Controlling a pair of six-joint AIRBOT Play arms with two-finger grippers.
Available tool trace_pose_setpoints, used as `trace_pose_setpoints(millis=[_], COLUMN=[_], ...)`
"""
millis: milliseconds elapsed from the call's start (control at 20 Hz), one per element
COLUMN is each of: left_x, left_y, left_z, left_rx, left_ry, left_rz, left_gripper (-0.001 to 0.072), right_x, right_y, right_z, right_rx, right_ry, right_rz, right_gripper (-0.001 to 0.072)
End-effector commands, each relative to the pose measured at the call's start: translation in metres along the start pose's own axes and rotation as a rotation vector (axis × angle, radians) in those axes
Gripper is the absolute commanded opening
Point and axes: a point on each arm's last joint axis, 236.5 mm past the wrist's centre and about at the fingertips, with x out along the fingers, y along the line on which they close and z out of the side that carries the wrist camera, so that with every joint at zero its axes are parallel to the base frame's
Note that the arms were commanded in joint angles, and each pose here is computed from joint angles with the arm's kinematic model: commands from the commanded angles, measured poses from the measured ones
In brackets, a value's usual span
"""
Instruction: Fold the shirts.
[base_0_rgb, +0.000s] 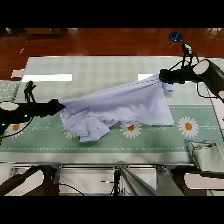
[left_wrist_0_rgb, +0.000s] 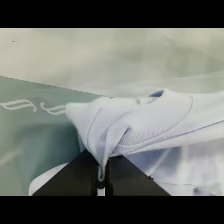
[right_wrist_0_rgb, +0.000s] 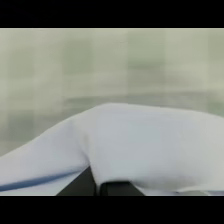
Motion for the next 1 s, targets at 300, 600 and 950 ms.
trace_pose_setpoints(millis=[300, 600, 950], left_x=[0.007, -0.093, -0.077], left_y=[-0.007, -0.009, 0.025], left_z=[0.027, 0.075, -0.062], left_rx=[-0.031, -0.018, -0.237], left_ry=[0.021, 0.035, 0.246], left_rz=[-0.058, -0.179, -0.169], left_gripper=[0.0316, 0.0496, 0.0702], right_x=[-0.002, -0.121, -0.153], right_y=[0.01, -0.011, -0.105], right_z=[-0.013, 0.031, -0.063], right_rx=[0.073, -0.036, 0.059], right_ry=[0.074, -0.045, 0.262], right_rz=[0.063, -0.017, -0.161], right_gripper=[0.0243, 0.0442, 0.0445])
